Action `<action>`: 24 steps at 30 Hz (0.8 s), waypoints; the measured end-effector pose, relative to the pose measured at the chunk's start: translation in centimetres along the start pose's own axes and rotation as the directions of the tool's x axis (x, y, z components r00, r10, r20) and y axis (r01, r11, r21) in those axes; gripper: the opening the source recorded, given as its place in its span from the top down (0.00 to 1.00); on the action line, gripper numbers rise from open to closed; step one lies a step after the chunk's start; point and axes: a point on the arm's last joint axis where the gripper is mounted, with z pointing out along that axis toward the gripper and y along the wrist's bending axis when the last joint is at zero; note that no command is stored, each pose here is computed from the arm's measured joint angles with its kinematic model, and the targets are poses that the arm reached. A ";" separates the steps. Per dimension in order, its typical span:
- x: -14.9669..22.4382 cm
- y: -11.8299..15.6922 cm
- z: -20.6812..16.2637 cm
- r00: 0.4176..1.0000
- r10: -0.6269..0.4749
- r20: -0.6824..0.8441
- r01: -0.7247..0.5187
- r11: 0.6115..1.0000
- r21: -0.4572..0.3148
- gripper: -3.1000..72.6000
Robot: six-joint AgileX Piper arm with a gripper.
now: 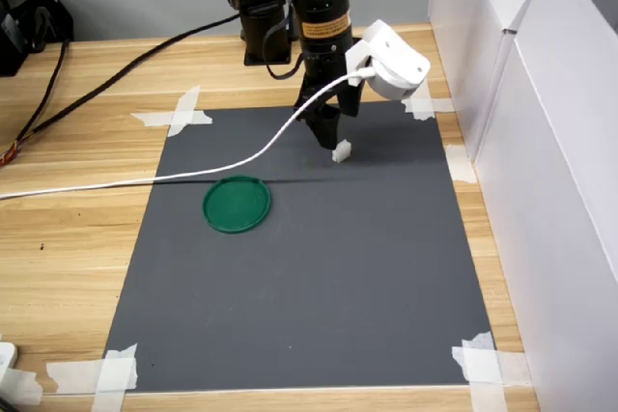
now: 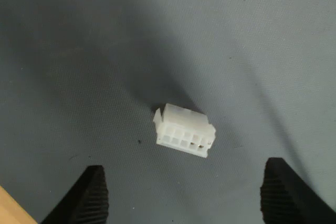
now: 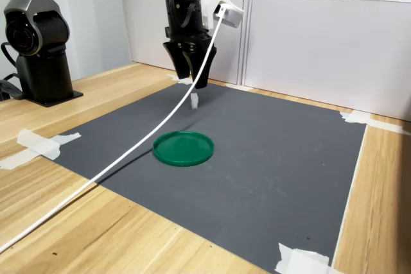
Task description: Grasp a white terminal and put it in the green lid.
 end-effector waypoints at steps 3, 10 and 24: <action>-0.1 -0.1 0.0 1.000 0.000 0.008 0.000 1.000 0.008 0.01; -0.2 -0.2 0.7 1.000 0.003 0.001 -0.003 1.000 0.003 0.02; -1.1 0.9 0.8 1.000 -0.014 -0.011 0.014 0.999 0.029 0.03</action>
